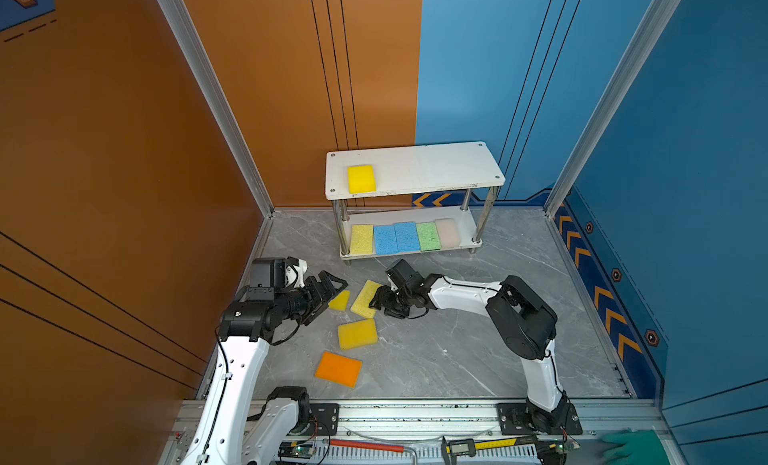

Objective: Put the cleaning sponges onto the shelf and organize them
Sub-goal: 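Move the right gripper down toward the loose yellow sponges on the table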

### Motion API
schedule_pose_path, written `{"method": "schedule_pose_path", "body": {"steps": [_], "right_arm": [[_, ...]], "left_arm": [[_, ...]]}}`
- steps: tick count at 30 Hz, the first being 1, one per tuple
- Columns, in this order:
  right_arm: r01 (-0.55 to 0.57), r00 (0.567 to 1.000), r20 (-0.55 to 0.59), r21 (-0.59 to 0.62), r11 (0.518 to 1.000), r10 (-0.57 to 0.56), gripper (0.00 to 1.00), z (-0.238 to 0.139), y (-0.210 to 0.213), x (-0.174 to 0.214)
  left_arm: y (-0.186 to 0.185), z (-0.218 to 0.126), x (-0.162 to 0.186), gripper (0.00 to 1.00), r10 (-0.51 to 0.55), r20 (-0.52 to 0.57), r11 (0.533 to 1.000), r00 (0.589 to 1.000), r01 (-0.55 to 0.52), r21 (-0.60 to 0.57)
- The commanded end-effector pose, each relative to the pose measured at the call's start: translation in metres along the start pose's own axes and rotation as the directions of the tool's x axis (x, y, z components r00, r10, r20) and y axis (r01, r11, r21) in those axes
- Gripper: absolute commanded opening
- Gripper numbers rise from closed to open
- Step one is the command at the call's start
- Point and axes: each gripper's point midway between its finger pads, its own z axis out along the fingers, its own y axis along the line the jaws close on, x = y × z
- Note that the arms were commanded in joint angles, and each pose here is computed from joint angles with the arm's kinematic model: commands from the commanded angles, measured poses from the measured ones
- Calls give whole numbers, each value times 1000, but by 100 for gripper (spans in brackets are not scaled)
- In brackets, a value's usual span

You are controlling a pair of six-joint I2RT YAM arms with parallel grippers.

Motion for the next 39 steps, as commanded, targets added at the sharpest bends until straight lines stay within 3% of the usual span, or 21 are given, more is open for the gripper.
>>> {"method": "schedule_pose_path", "body": {"steps": [1, 15, 24, 32, 39], "right_arm": [[-26, 999, 46, 25, 999, 25, 62, 12, -6, -17], [-37, 998, 63, 98, 995, 31, 44, 26, -19, -24], [1, 997, 71, 112, 994, -9, 7, 20, -6, -28], [54, 990, 125, 72, 996, -63, 4, -19, 13, -45], [120, 983, 141, -7, 993, -118, 4, -83, 26, -54]], "left_arm": [[6, 0, 5, 91, -11, -14, 1000, 1000, 11, -8], [8, -1, 4, 91, -13, -17, 1000, 1000, 13, -2], [8, 0, 4, 92, -3, -19, 1000, 1000, 3, -4], [7, 4, 8, 92, 22, -45, 1000, 999, -22, -3], [-10, 13, 16, 95, 98, -122, 995, 988, -95, 31]]}}
